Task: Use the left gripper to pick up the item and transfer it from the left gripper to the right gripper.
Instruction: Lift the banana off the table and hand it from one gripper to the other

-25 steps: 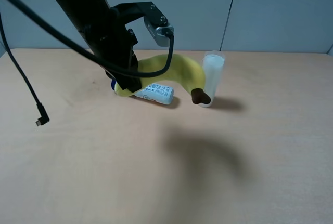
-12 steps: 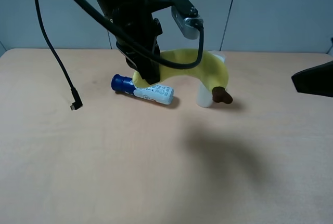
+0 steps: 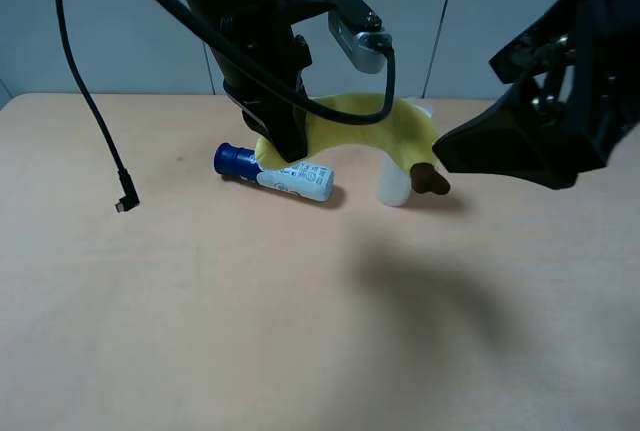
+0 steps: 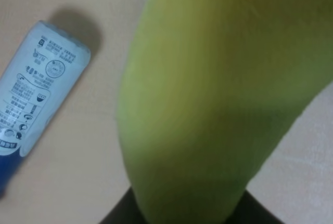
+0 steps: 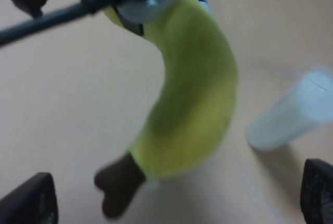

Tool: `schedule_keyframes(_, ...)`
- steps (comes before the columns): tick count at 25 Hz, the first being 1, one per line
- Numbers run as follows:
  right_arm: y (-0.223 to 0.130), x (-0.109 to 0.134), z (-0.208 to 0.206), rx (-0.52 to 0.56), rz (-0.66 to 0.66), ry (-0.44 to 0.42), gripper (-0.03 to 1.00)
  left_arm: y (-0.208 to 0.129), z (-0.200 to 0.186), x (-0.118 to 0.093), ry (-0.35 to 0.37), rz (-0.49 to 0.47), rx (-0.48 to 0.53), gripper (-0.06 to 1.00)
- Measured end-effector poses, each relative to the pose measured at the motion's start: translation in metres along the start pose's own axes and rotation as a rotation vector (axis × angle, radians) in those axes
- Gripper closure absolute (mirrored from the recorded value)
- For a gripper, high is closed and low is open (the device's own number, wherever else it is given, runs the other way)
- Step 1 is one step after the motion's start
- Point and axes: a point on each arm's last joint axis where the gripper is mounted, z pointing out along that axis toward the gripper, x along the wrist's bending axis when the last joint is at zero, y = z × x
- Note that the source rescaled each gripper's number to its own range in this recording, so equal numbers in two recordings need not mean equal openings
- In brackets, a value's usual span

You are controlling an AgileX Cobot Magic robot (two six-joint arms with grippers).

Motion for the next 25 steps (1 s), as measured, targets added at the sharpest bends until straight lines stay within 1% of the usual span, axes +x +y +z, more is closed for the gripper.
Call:
schedule_keyframes(7,0.009,-0.007,0.041,0.051,0.012,0.003,-0.03,0.001,0.0,0.0,0.004,0.0,-0.005,0.94)
schedule_keyframes(13,0.01,-0.014,0.074,0.087,0.008,-0.031,-0.03,0.001,-0.001,0.001,0.007,0.0,-0.01,0.94)
schedule_keyframes(18,0.011,-0.018,0.086,0.08,0.01,-0.052,-0.02,0.001,-0.001,0.001,0.008,0.0,-0.011,0.94)
schedule_keyframes(19,0.011,-0.018,0.086,0.08,0.007,-0.054,0.05,0.001,-0.001,0.001,0.009,0.0,-0.012,0.94)
schedule_keyframes(20,0.011,-0.018,0.086,0.081,0.002,-0.057,0.2,0.002,-0.001,0.001,0.01,0.0,-0.014,0.94)
schedule_keyframes(21,0.011,-0.019,0.086,0.082,-0.005,-0.062,0.41,0.002,-0.001,0.001,0.015,0.0,-0.02,0.94)
schedule_keyframes(22,0.011,-0.019,0.086,0.086,-0.011,-0.065,0.65,0.003,-0.001,0.002,0.019,0.0,-0.026,0.94)
schedule_keyframes(23,0.01,-0.019,0.086,0.09,-0.017,-0.068,0.84,0.003,-0.001,0.002,0.022,0.0,-0.03,0.94)
schedule_keyframes(24,0.01,-0.02,0.086,0.093,-0.02,-0.07,0.97,0.004,-0.001,0.002,0.025,0.0,-0.036,0.94)
schedule_keyframes(25,0.01,-0.02,0.086,0.098,-0.023,-0.072,0.95,0.004,-0.001,0.003,0.028,0.0,-0.04,0.94)
